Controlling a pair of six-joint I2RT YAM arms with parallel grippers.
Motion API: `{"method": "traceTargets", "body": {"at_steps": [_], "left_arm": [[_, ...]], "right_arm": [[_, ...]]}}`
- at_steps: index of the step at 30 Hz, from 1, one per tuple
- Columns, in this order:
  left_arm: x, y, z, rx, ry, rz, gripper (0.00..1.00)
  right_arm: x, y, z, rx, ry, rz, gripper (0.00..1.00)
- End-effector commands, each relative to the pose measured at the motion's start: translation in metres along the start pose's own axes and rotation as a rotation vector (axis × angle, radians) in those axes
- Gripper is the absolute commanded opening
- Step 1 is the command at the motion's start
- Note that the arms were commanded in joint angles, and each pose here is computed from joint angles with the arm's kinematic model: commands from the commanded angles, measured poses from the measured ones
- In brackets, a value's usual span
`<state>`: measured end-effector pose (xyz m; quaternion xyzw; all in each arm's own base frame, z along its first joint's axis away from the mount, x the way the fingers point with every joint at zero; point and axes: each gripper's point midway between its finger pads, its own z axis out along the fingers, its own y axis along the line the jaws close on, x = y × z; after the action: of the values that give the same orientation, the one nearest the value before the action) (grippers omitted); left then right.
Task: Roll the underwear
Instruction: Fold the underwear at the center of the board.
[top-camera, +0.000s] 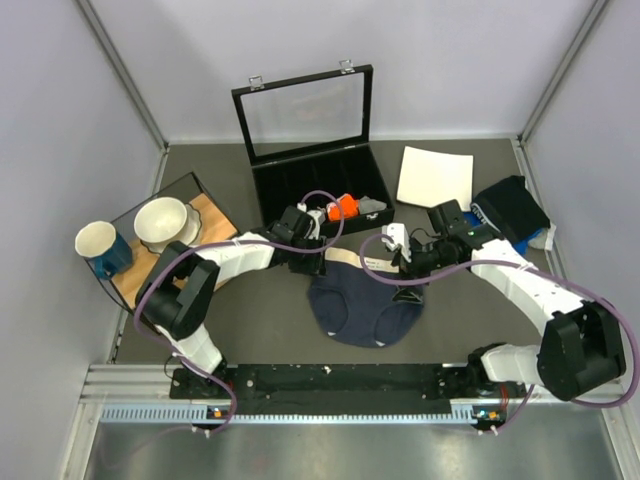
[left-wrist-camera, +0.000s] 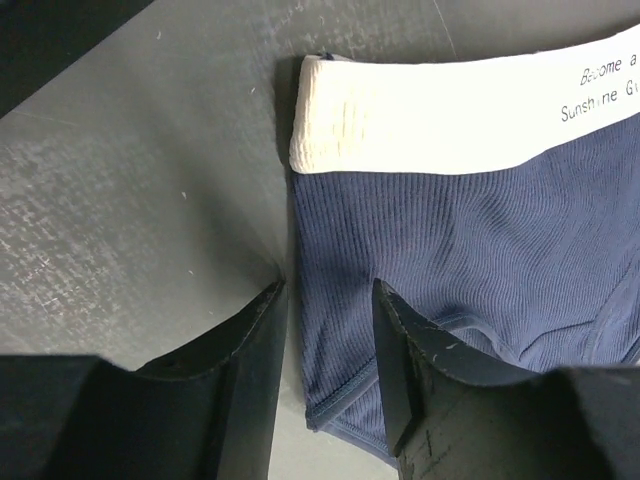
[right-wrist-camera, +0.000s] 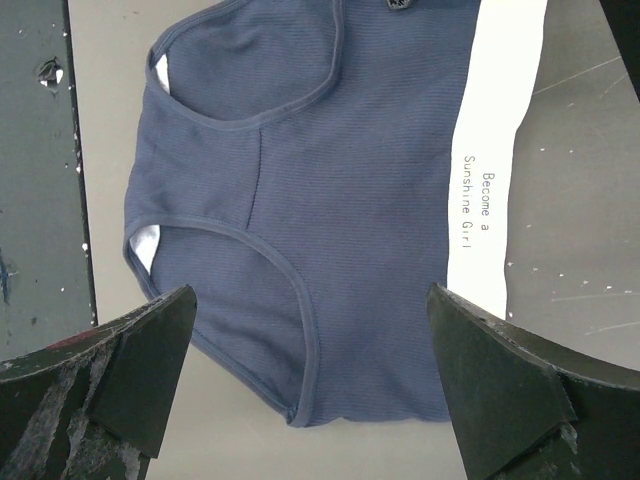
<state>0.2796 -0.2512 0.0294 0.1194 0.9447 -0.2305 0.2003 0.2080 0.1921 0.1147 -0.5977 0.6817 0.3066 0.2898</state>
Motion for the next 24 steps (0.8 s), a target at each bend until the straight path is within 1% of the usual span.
{"method": "traceTargets", "body": {"at_steps": [1, 2, 4, 5, 6, 8, 12, 17, 24], "left_arm": [[-0.001, 0.006, 0.0, -0.042, 0.016, 0.026, 0.45], [0.0, 0.004, 0.0, -0.03, 0.022, 0.029, 0.38], [0.002, 0.003, 0.001, -0.021, 0.033, 0.029, 0.29], [0.003, 0.001, 0.001, -0.011, 0.035, 0.029, 0.21], [0.002, 0.001, 0.0, -0.009, 0.032, 0.028, 0.16], [-0.001, -0.002, -0.002, -0.002, 0.023, 0.028, 0.11], [-0.009, -0.01, -0.013, 0.019, -0.008, 0.031, 0.07], [-0.021, -0.029, -0.034, 0.071, -0.058, 0.051, 0.04], [-0.02, -0.061, -0.045, 0.145, -0.058, 0.066, 0.01]], "right_arm": [[-0.012, 0.003, -0.003, 0.007, -0.043, -0.037, 0.99], [-0.012, 0.003, -0.003, 0.009, -0.042, -0.038, 0.99], [-0.011, 0.002, -0.003, 0.013, -0.041, -0.04, 0.99], [-0.011, 0.003, -0.003, 0.012, -0.039, -0.04, 0.99], [-0.011, 0.002, -0.003, 0.013, -0.039, -0.04, 0.99], [-0.01, 0.002, -0.004, 0.016, -0.037, -0.039, 0.99], [-0.009, 0.001, -0.005, 0.021, -0.037, -0.035, 0.99], [-0.01, 0.0, -0.007, 0.03, -0.043, -0.04, 0.99], [-0.013, -0.001, -0.013, 0.047, -0.06, -0.042, 0.99]]}}
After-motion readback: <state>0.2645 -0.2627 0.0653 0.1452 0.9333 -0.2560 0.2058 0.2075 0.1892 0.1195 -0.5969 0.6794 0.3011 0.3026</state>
